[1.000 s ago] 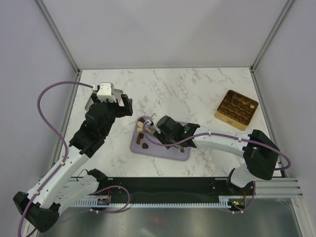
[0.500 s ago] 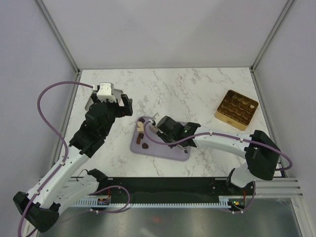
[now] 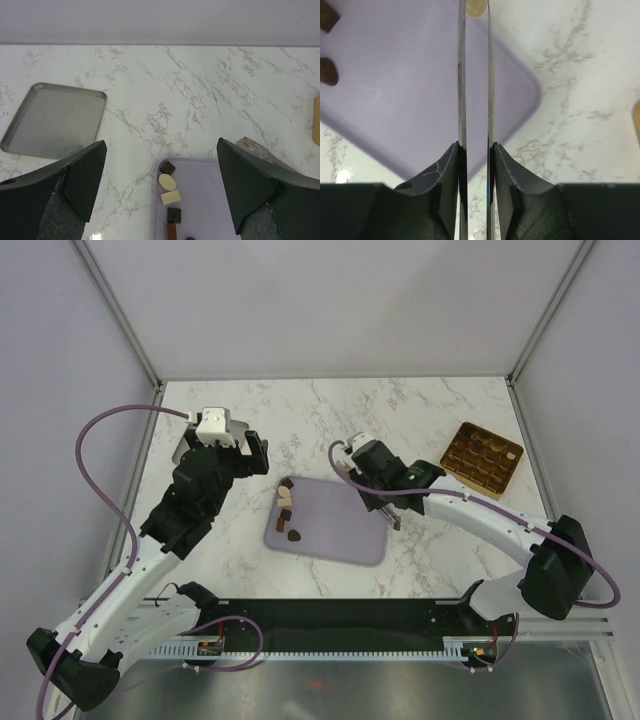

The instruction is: Pack the chocolate

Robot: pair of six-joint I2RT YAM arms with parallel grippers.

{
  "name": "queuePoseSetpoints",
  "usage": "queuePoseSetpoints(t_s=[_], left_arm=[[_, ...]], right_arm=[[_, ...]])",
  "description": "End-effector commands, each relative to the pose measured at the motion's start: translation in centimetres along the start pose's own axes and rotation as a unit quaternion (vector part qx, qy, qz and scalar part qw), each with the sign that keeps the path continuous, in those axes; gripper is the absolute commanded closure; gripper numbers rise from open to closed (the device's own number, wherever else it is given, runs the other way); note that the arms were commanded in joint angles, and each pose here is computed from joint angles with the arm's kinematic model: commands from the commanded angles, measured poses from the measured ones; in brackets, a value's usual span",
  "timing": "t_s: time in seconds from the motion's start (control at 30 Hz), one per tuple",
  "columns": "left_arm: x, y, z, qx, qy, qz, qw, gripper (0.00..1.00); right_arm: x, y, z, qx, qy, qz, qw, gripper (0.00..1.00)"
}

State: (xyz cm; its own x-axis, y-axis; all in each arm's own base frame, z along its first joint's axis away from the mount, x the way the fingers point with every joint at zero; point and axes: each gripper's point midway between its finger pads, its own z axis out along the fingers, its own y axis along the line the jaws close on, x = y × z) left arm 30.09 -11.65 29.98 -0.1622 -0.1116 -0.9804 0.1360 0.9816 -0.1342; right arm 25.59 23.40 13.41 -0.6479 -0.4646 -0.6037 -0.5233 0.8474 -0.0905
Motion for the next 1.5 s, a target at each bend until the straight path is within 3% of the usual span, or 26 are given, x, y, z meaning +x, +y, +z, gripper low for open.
queuePoseSetpoints(t_s=[0.0, 0.23, 0.33, 0.53, 0.83, 1.47], left_arm=[[-2.2, 0.5, -0.3, -0.012, -0.031, 0.006, 0.999, 0.0], [-2.2, 0.5, -0.3, -0.01, -0.031, 0.005, 0.999, 0.0], [-2.2, 0.5, -0.3, -0.01, -0.031, 0.005, 0.999, 0.0], [-2.2, 0.4, -0.4, -0.009, -0.032, 0.005, 0.999, 0.0], [-2.2, 0.4, -0.3, -0.01, -0.031, 0.005, 0.999, 0.0], [-2.0, 0.4, -0.2, -0.01, -0.028, 0.006, 1.0, 0.0]], right_arm=[[-2.4, -5.0, -2.7, 0.049, -0.034, 0.07, 0.996, 0.62], [-2.5, -15.7, -5.2, 0.17, -0.039, 0.194, 0.965, 0.62], [-1.6, -20.4, -5.9, 0.214, -0.037, 0.259, 0.941, 0.62], [1.0, -25.7, -6.0, 0.266, -0.015, 0.329, 0.906, 0.63], [3.9, -28.4, -5.1, 0.3, 0.021, 0.363, 0.882, 0.63], [6.1, -28.3, -2.9, 0.302, 0.062, 0.374, 0.875, 0.58]])
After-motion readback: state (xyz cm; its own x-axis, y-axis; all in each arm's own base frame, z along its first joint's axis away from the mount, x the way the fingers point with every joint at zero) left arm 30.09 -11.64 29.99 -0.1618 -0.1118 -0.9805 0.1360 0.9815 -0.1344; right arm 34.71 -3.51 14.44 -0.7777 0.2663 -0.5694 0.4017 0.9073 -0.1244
